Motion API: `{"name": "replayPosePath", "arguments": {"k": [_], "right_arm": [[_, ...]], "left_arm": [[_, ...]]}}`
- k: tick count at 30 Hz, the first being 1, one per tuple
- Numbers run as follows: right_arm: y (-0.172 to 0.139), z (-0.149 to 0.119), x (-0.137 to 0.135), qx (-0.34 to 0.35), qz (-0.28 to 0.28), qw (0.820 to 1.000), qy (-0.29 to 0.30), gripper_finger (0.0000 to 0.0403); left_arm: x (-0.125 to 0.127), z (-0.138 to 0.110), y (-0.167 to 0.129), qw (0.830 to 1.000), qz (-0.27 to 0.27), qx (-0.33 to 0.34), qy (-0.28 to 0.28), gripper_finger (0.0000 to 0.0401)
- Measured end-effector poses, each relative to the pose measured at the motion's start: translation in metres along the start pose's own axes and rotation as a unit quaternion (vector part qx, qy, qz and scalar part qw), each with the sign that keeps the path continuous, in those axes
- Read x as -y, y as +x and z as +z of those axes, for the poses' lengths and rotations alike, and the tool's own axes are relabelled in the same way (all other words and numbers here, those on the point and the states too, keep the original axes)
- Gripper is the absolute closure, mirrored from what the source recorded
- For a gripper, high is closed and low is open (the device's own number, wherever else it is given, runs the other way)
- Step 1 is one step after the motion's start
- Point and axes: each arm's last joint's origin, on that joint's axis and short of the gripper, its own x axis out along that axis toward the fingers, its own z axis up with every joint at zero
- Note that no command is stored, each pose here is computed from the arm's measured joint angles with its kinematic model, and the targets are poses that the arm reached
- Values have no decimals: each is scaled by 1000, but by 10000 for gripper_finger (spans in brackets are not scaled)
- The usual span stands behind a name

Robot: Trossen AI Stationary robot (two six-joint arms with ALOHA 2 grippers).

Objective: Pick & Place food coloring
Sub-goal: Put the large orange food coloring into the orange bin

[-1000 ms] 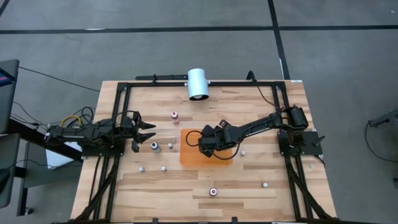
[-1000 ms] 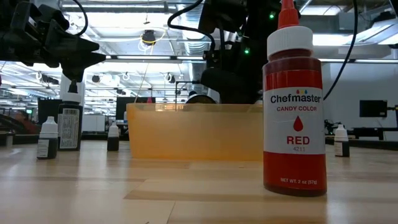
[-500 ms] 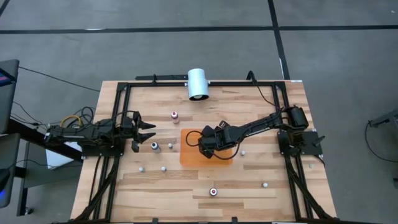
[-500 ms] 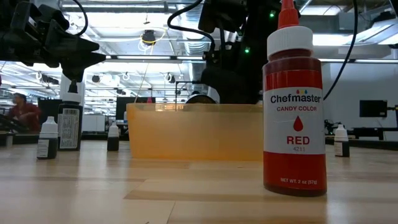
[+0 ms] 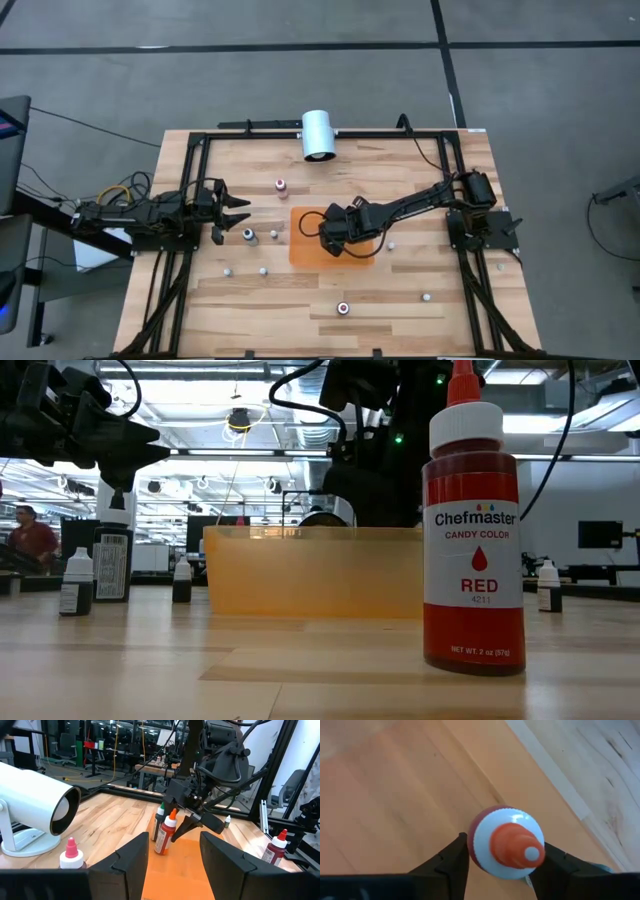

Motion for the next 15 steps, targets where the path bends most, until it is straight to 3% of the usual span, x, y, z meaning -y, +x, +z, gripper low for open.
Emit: {"name": "replayPosePath", "arguments": {"k": [15], "right_arm": [[1, 1, 2, 2, -4, 1000, 3, 230]], "left_arm": [[0, 0, 0, 1000, 0, 0, -1, 232]]}}
